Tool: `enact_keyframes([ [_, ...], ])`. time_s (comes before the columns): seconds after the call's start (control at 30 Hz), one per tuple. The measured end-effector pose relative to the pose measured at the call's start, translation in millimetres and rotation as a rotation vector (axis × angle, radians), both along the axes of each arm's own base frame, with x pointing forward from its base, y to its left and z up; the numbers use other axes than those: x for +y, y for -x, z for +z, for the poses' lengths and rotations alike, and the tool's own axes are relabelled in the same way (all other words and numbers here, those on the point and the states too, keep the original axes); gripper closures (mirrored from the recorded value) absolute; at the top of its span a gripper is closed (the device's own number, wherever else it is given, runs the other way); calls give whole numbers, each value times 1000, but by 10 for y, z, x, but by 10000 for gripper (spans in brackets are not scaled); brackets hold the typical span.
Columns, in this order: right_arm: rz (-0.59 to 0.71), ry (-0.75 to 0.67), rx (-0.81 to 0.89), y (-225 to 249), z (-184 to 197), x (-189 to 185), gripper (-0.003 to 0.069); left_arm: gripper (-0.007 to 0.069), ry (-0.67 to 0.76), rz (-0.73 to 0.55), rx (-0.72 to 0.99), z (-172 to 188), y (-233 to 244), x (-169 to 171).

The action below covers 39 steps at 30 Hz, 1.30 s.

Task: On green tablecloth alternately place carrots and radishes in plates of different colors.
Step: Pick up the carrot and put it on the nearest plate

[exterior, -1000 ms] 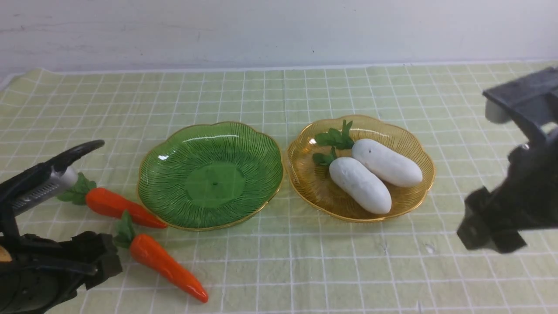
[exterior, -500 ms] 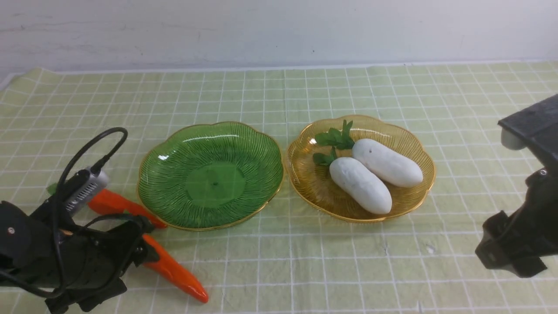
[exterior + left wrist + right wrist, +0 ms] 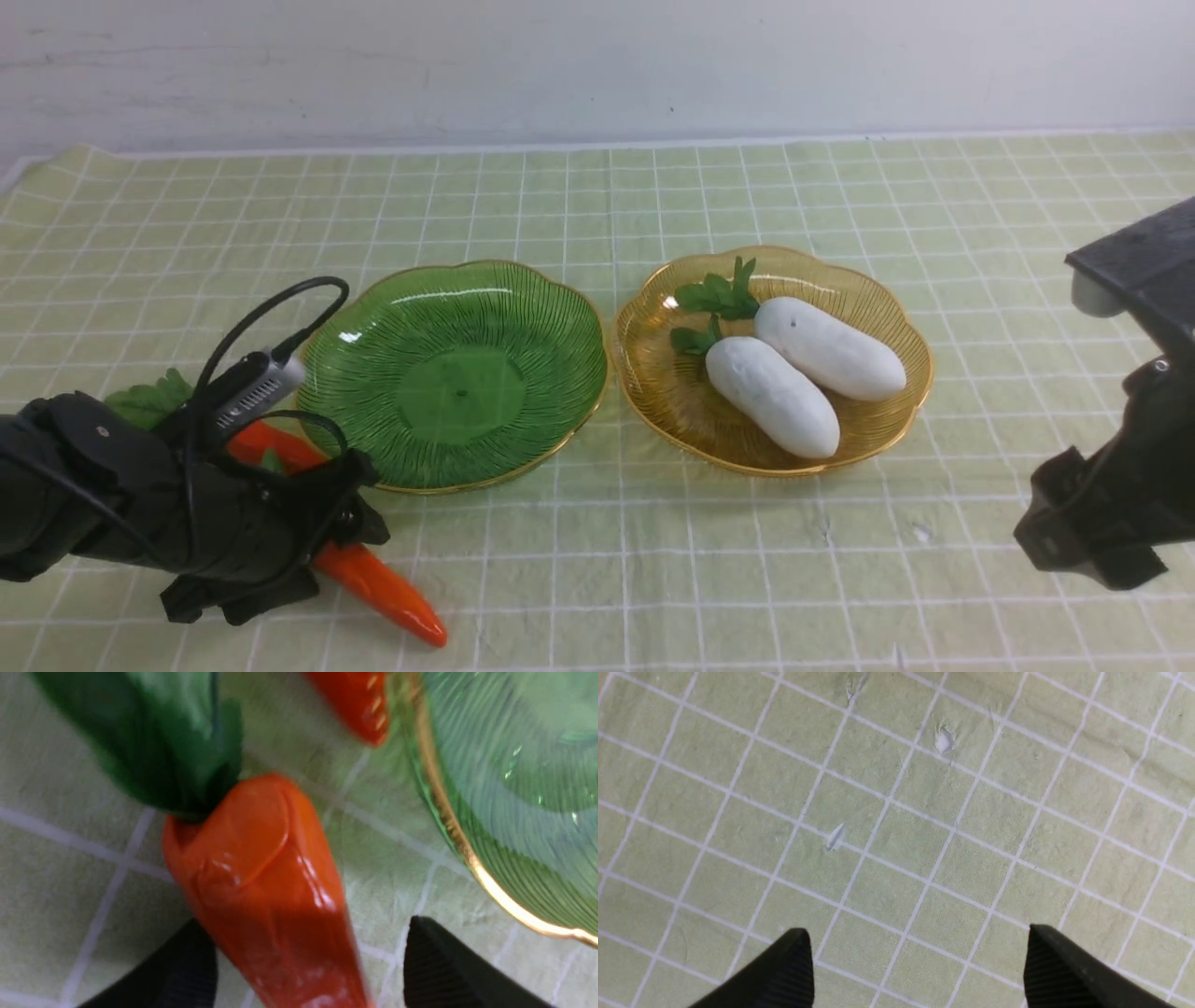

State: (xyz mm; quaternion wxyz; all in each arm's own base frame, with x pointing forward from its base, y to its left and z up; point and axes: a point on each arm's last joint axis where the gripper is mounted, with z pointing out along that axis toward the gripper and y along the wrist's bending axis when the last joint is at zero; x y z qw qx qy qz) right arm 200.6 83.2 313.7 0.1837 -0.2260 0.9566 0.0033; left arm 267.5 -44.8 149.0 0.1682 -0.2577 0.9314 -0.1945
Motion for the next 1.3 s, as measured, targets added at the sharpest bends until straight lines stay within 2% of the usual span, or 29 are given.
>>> enact_keyframes([
  [0.1, 1, -8, -19, -16, 7, 8, 108, 163, -12, -30, -7, -8, -25, -3],
  [0.13, 2, -13, -30, -25, 11, 12, 108, 216, -27, -57, -11, -15, -24, -2],
  [0.2, 2, -15, -33, -28, 12, 14, 108, 251, -34, -73, -11, -16, -22, -1],
  [0.3, 3, -16, -36, -30, 14, 15, 109, 357, -49, -113, 1, -26, -4, 1],
  [0.5, 3, -17, -37, -31, 14, 15, 109, 364, -99, -265, 66, 43, 110, 15],
  [0.53, 3, -17, -38, -32, 14, 15, 109, 364, -111, -300, 121, 102, 161, 50],
  [0.67, 4, -23, -50, -42, 19, 20, 109, 364, -202, -338, 243, 463, 207, 210],
  [0.7, 5, -28, -63, -52, 24, 25, 109, 364, -272, -321, 256, 736, 180, 281],
  [0.73, 5, -31, -65, -54, 25, 27, 109, 364, -290, -324, 268, 765, 186, 297],
  [0.77, 4, -40, -67, -55, 27, 35, 109, 364, -340, -297, 234, 998, 116, 326],
  [0.8, 4, -41, -66, -55, 27, 36, 109, 364, -345, -295, 237, 1002, 122, 327],
  [0.87, 1, -60, -58, -49, 26, 50, 109, 364, -403, -301, 119, 1313, -48, 249],
  [0.97, 2, -85, -48, -40, 26, 72, 109, 364, -413, -353, 21, 1503, -239, 14],
  [1.07, 15, -112, -36, -28, 27, 99, 109, 364, -385, -413, 1, 1488, -503, -324],
  [1.13, 16, -119, -33, -25, 27, 105, 109, 364, -370, -424, -2, 1469, -602, -427],
  [1.17, 18, -122, -34, -26, 28, 108, 109, 364, -357, -436, 13, 1359, -757, -564],
  [1.3, 18, -126, -40, -31, 31, 112, 109, 364, -314, -388, -43, 1158, -1215, -815],
])
